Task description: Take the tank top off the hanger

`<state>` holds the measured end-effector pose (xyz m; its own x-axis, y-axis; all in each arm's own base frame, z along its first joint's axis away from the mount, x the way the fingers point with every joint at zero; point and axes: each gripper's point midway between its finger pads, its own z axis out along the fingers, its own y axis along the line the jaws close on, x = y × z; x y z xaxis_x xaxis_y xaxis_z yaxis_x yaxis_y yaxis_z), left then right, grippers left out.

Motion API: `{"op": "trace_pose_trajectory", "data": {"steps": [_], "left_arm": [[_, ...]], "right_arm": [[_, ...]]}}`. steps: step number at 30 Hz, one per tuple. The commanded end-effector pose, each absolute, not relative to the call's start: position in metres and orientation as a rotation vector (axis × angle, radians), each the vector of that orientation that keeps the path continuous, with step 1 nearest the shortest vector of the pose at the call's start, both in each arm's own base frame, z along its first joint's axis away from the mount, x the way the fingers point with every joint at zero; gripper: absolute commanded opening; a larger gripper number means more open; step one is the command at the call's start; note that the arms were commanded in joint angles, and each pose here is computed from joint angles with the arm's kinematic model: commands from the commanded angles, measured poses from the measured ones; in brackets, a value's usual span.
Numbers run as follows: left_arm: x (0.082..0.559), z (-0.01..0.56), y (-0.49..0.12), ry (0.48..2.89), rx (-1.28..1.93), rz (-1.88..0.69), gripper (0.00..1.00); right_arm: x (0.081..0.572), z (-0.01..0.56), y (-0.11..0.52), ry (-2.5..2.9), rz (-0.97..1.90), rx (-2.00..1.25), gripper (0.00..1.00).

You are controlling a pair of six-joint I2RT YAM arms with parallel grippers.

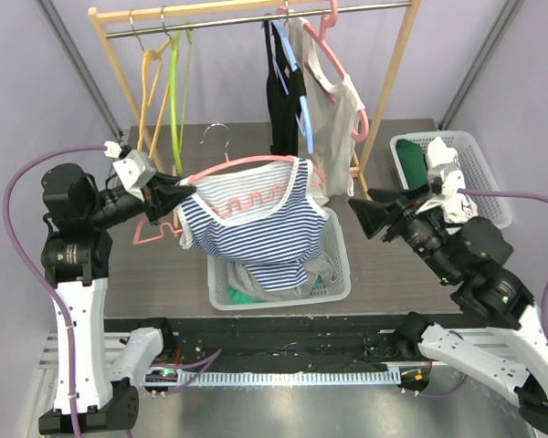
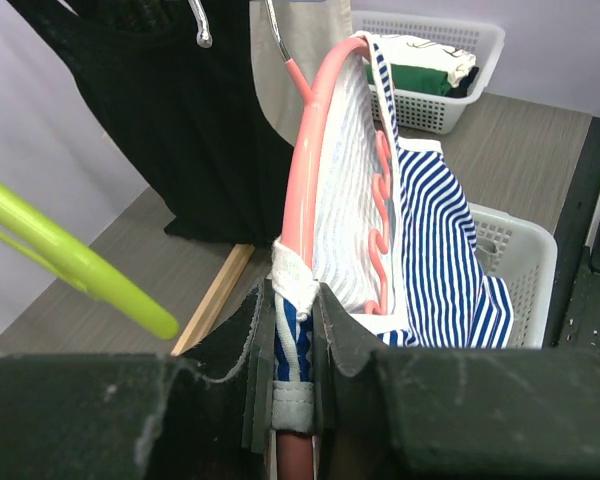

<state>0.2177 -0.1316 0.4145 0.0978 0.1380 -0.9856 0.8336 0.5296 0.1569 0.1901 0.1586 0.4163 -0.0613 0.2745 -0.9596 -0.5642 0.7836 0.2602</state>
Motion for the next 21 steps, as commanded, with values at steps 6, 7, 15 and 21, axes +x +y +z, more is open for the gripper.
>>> {"op": "trace_pose_trajectory", "data": {"steps": [6,7,15,21], "left_arm": [[0.195,0.438,-0.136,1.29,0.973,-0.584,0.01],[0.194,0.438,-0.136,1.287,0.978,-0.582,0.02],[0.19,0.434,-0.136,1.28,1.015,-0.568,0.05],[0.188,0.437,-0.136,1.269,1.021,-0.553,0.05]], "right_arm": [[0.215,0.417,0.222,1.441,0.917,-0.226,0.58],[0.22,0.414,0.228,1.453,0.917,-0.232,0.58],[0.22,0.429,0.247,1.442,1.001,-0.253,0.56],[0.221,0.427,0.251,1.461,1.027,-0.238,0.52]]}}
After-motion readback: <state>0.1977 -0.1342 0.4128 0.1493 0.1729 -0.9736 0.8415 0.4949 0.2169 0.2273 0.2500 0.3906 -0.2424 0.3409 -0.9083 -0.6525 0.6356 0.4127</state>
